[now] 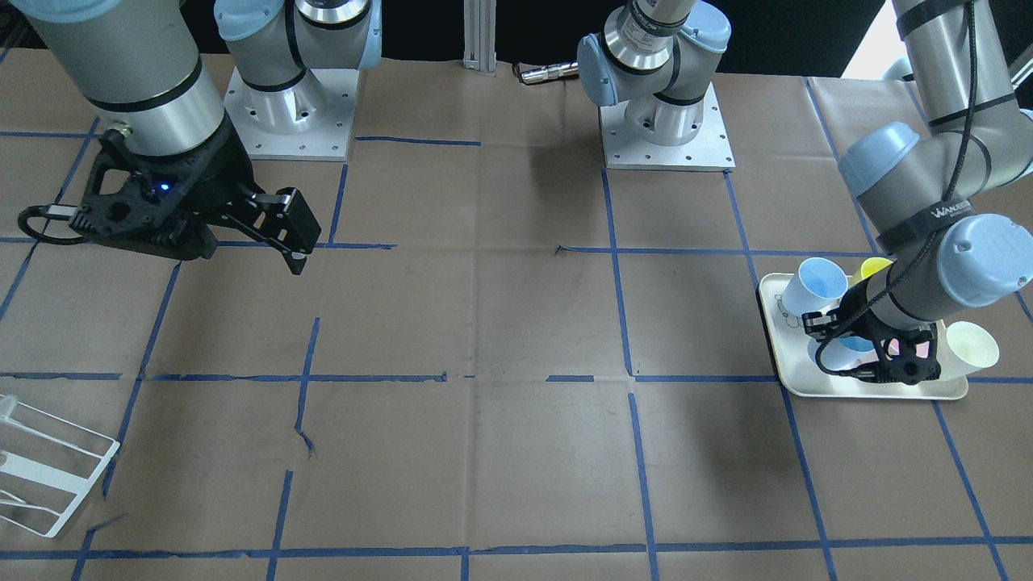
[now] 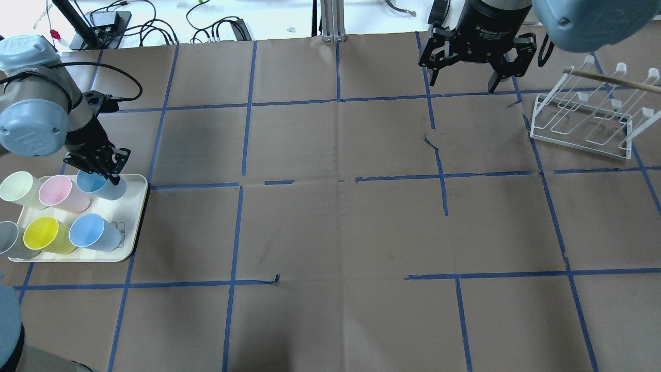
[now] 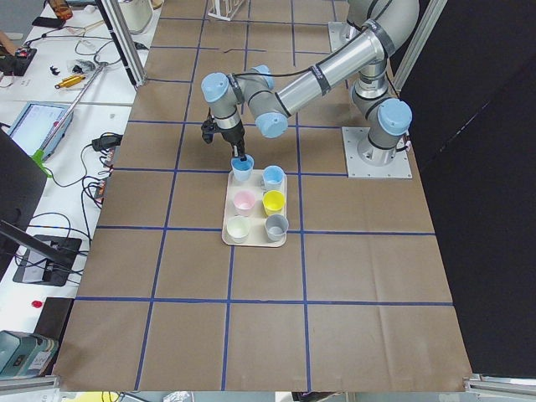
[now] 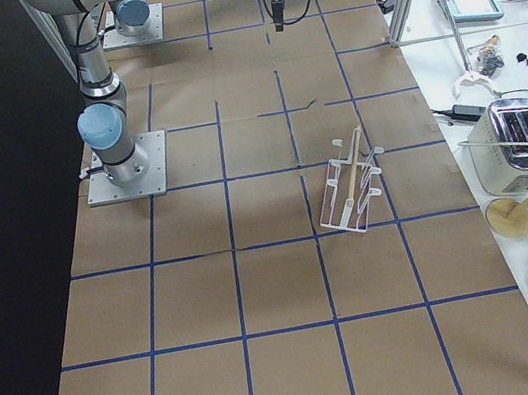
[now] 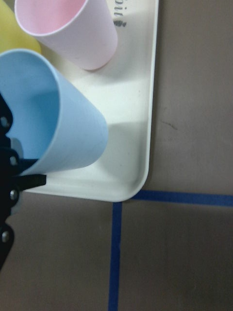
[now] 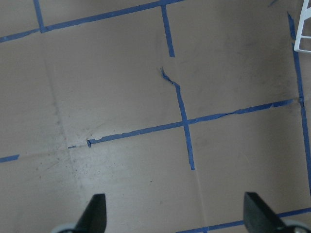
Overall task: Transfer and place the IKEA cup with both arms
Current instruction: 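Lower the light blue cup upright onto the white tray and open the left gripper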
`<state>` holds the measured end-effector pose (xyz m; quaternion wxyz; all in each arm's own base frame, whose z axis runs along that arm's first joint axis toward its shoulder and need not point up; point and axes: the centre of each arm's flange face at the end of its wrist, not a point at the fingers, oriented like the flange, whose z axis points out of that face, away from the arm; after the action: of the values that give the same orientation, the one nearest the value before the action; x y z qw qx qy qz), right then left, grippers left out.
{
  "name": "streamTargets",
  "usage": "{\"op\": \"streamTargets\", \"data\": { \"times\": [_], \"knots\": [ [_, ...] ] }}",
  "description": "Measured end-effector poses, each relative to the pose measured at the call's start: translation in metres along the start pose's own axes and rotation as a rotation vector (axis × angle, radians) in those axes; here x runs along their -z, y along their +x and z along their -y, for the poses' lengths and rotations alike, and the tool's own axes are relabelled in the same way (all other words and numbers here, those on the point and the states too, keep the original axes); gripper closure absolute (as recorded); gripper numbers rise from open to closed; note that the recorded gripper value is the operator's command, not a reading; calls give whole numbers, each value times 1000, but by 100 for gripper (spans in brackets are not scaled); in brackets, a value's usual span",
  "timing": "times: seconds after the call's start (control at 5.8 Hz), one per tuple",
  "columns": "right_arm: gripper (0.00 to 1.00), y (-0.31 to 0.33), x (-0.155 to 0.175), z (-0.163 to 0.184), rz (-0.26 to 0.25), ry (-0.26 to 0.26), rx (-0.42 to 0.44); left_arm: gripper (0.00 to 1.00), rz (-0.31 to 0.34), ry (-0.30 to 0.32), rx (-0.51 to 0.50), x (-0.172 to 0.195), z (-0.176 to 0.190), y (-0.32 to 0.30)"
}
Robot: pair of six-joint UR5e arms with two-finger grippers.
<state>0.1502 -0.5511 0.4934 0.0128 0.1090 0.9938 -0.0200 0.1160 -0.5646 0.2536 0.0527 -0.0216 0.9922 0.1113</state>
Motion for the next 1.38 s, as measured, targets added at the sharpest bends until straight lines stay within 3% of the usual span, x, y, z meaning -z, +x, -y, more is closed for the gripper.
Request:
{"op": "streamTargets", "data": {
  "times": [0.69, 1.03, 1.38],
  "knots": [
    [0, 29, 24, -6, 6, 3, -59, 94, -16, -30, 3, -22, 7, -8],
    [0, 29, 29, -14, -3, 9, -55, 6, -32, -28, -3, -25, 9, -6],
    [0, 21, 28, -18, -24, 12, -28, 2, -37, -26, -8, -23, 8, -3]
  ]
}}
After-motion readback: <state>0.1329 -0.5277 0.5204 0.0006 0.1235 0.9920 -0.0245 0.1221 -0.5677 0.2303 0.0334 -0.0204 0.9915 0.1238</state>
